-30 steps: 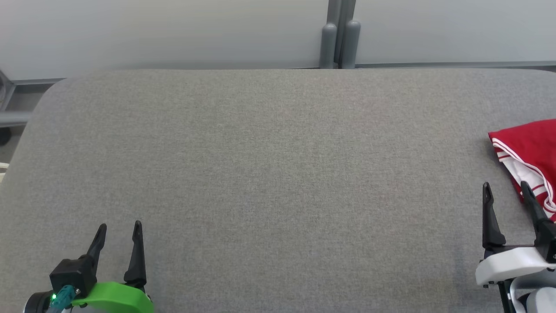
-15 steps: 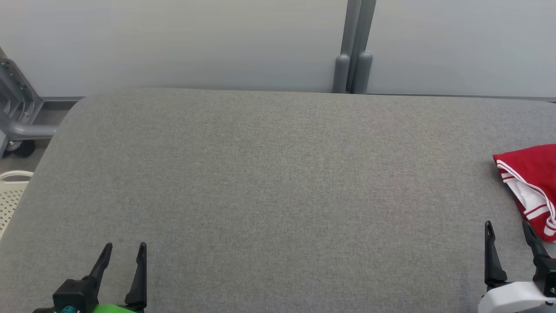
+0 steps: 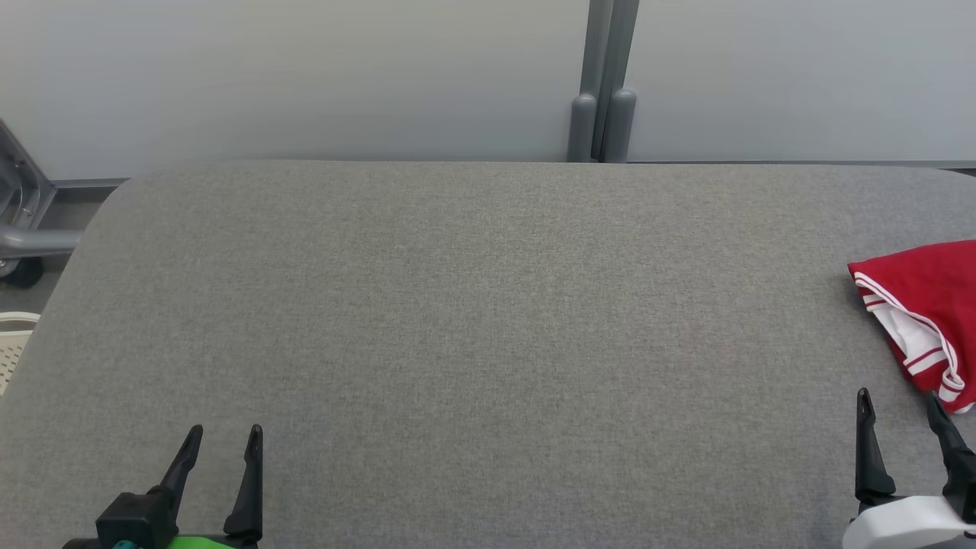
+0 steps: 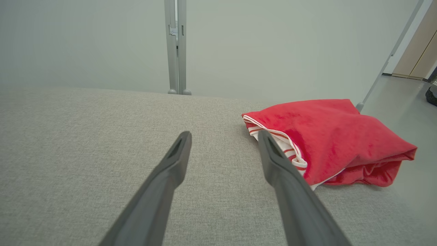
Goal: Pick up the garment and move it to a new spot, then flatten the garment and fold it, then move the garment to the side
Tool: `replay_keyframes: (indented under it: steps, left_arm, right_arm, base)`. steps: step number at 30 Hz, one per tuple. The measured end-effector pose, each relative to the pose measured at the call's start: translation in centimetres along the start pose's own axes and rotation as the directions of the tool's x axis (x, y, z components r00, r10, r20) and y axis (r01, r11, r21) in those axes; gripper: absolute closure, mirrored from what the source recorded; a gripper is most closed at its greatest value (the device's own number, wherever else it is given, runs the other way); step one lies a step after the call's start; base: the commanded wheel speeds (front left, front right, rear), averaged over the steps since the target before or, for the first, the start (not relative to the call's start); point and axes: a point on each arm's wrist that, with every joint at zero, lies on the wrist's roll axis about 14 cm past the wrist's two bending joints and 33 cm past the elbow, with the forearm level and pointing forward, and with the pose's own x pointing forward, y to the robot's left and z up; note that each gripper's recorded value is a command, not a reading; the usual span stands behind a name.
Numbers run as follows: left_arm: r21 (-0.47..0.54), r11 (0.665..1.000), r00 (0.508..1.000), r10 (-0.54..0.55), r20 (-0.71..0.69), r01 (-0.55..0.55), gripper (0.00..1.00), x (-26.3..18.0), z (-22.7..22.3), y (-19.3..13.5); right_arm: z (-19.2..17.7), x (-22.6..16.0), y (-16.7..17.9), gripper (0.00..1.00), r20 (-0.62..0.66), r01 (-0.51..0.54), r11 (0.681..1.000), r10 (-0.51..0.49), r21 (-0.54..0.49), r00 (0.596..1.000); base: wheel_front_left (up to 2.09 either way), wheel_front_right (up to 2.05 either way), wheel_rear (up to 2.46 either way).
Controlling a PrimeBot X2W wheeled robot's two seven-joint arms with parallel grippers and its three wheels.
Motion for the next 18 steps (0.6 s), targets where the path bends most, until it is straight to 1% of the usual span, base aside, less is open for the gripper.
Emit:
replay_keyframes:
  steps: [7,18]
  left_arm:
    - [-0.006,1.0,1.0,-0.017,0.011,0.018,0.0,0.2,0.2,-0.6]
    - [-0.013,1.0,1.0,-0.026,0.008,0.026,0.0,0.6,0.0,-0.9]
  right_arm:
    - [0.5,-0.2,-0.5,0.0,0.016,0.016,1.0,-0.015,-0.006,1.0]
    - [-0.2,-0.7,-2.0,0.0,-0.01,0.058,0.998,-0.058,-0.029,0.998]
  base:
    - [0.0,0.0,0.0]
    - [0.0,0.0,0.0]
